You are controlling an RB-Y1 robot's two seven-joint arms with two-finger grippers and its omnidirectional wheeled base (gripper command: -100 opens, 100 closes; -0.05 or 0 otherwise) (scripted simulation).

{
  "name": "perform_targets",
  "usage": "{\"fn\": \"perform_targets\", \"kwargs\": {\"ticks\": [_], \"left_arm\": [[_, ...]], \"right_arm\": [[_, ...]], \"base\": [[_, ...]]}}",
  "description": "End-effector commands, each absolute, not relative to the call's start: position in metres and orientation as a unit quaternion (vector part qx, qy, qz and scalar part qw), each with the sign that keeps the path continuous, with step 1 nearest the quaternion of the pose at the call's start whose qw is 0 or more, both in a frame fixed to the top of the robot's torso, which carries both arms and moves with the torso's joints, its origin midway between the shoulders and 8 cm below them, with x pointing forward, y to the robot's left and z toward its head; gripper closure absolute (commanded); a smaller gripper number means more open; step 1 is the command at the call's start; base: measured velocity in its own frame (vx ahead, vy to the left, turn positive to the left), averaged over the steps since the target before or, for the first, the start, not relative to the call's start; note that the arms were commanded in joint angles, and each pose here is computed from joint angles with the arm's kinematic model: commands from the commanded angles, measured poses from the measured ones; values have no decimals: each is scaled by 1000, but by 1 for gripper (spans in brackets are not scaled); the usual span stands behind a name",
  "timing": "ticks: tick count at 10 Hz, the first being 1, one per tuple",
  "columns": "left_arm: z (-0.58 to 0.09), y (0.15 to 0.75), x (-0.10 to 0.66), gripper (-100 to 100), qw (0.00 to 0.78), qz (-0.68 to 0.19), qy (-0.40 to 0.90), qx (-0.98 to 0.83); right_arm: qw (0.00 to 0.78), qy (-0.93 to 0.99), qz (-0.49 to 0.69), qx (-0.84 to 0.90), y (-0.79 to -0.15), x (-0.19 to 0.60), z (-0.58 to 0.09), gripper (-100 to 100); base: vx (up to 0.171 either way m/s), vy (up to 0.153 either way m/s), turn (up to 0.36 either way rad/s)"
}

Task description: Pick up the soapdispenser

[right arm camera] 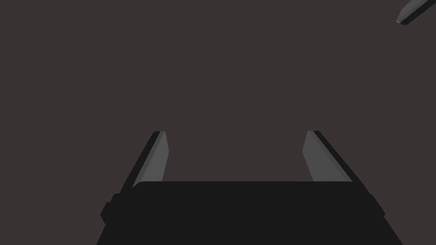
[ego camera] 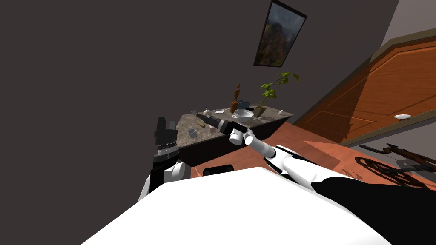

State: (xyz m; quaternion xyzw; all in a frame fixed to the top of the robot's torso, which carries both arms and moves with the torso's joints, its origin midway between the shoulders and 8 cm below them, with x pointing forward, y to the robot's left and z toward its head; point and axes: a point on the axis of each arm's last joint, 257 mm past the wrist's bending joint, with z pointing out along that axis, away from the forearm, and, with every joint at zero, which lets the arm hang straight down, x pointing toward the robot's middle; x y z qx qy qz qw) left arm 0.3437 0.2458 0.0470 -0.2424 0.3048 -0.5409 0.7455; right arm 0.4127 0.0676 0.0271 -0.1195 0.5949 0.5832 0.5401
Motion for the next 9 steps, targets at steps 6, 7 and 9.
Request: {"fn": "perform_targets", "kwargs": {"ticks": [6, 7, 9], "left_arm": [[47, 246, 344, 0, 746, -541, 305, -242], [47, 246, 344, 0, 746, -541, 305, -242], [47, 246, 344, 0, 746, -541, 305, -242]], "right_arm": [[520, 646, 503, -245, 102, 404, -14, -100], [524, 640, 503, -252, 105, 404, -6, -100], [509, 663, 467, -289, 108, 403, -32, -100]], "base": [[-4, 9, -11], [0, 7, -1], [1, 15, -6]]}}
